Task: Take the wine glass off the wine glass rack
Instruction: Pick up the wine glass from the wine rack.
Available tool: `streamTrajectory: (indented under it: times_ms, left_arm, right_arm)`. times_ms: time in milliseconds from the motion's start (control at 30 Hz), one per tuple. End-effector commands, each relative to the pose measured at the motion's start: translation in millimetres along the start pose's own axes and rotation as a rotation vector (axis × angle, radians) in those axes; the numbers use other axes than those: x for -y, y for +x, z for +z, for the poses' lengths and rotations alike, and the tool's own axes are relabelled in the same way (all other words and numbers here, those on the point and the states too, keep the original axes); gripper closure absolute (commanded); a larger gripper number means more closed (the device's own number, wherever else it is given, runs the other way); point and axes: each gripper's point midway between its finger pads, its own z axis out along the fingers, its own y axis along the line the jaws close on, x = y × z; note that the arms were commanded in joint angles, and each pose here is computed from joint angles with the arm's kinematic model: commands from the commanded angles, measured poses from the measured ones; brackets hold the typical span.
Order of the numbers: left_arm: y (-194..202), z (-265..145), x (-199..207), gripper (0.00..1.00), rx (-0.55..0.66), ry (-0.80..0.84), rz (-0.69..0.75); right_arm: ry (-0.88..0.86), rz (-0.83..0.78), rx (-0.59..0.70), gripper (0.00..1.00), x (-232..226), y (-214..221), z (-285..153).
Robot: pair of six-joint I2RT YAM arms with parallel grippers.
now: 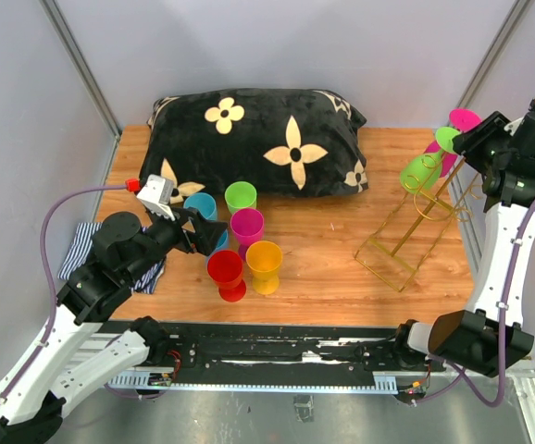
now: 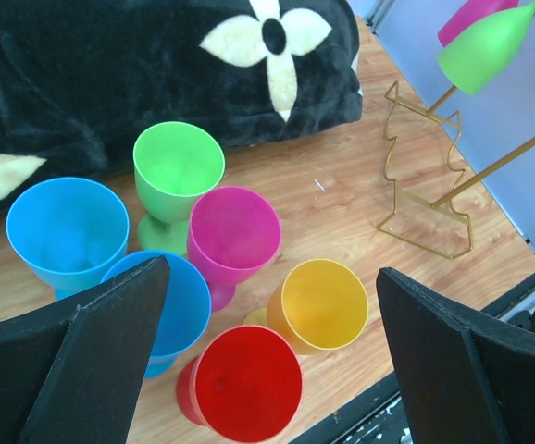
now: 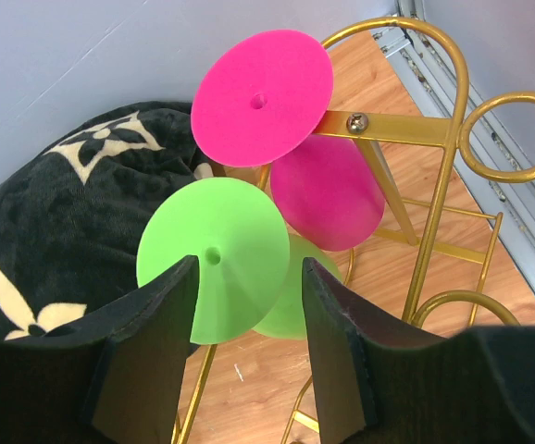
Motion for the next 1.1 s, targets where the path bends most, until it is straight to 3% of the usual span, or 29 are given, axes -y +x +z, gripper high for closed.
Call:
streamTrajectory:
  times_ms: [0,600,1067]
  left_arm:
    - [-1.2,-1.8,-1.3,0.0,0.01,0.0,0.008]
    - [-1.5,-6.7,-0.6,0.0,0.013,0.005,-0.001]
    - [-3.3,-9.2,0.2,0.0,0.019,0.009,-0.004]
  right_arm:
    - [0.008,0.019,0.018,0.51,4.9,-4.2,4.1]
    - [-0.006,0.05,0.008,0.59,4.4,3.7,4.9]
    - [0.012,0.056,0.039,0.74,7.8,2.1,1.1]
